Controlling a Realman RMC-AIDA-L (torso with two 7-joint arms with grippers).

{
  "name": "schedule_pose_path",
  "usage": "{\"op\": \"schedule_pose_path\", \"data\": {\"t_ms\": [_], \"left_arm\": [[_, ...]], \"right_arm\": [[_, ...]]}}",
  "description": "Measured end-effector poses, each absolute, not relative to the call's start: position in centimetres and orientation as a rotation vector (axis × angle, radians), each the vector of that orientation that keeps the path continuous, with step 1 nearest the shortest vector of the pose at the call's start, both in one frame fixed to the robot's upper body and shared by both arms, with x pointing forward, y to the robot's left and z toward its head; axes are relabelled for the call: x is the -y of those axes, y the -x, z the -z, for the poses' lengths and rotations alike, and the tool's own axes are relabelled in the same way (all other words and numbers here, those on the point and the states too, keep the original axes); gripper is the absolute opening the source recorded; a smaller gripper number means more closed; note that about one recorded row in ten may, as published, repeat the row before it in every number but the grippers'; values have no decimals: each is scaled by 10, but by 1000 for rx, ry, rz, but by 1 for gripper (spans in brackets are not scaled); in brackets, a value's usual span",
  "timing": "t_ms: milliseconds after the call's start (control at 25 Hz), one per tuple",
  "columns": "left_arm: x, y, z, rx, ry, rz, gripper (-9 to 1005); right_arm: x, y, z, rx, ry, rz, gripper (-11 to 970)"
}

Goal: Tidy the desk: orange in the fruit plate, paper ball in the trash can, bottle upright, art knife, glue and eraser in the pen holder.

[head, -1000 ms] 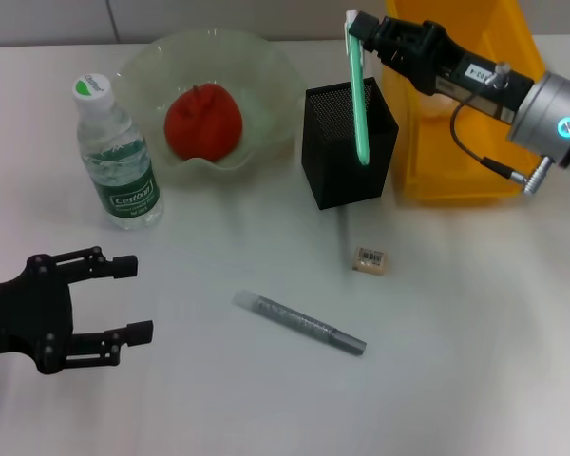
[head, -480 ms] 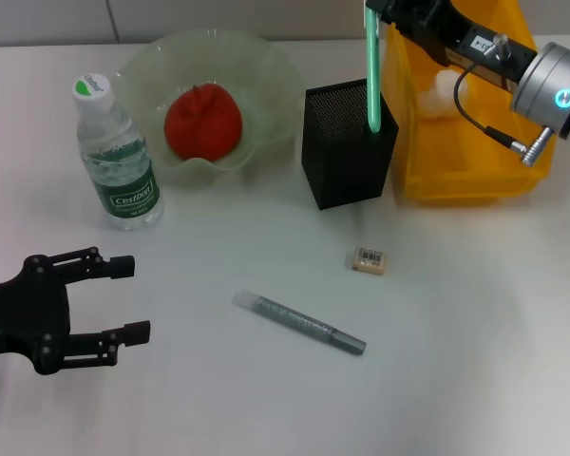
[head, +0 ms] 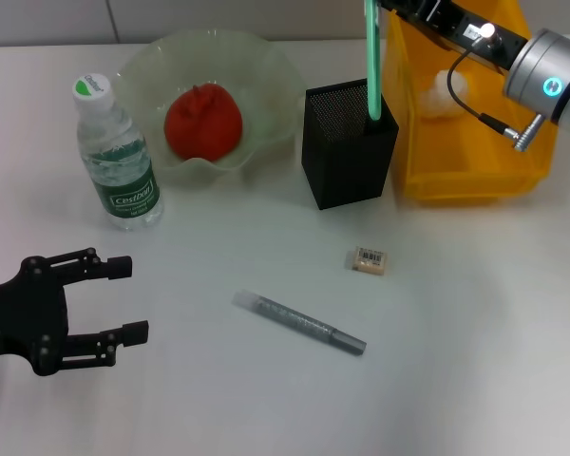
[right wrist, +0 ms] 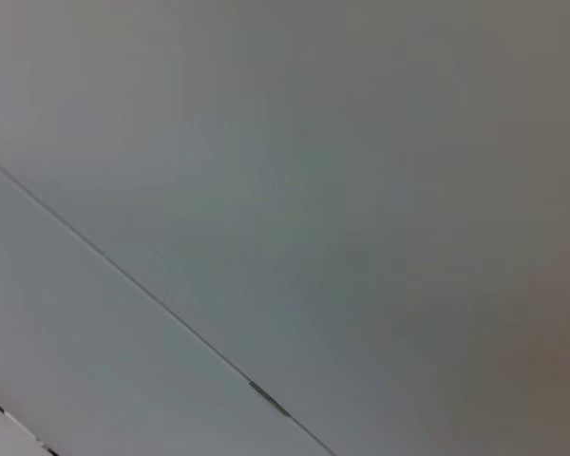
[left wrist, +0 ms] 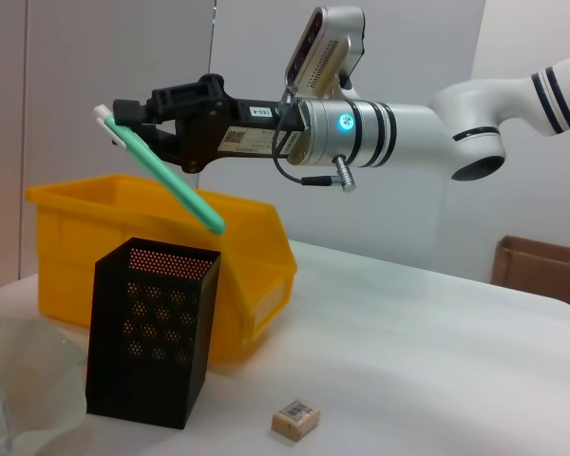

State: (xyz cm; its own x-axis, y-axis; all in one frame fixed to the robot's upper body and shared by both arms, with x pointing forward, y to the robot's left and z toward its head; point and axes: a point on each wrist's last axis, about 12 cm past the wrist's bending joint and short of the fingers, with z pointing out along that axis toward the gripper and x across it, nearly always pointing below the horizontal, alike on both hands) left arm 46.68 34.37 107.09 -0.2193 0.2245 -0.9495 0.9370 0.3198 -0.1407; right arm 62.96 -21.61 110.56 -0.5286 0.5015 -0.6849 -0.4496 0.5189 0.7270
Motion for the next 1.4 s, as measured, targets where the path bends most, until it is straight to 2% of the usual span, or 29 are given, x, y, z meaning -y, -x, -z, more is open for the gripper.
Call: {"op": "schedule_pose_path", "data": {"t_ms": [1400], "left_arm": [[-343,-469,-1073,-1646,-1052,967,798]], "right_arm": [[198,-629,-1100,-1643,383,-845,293]]}}
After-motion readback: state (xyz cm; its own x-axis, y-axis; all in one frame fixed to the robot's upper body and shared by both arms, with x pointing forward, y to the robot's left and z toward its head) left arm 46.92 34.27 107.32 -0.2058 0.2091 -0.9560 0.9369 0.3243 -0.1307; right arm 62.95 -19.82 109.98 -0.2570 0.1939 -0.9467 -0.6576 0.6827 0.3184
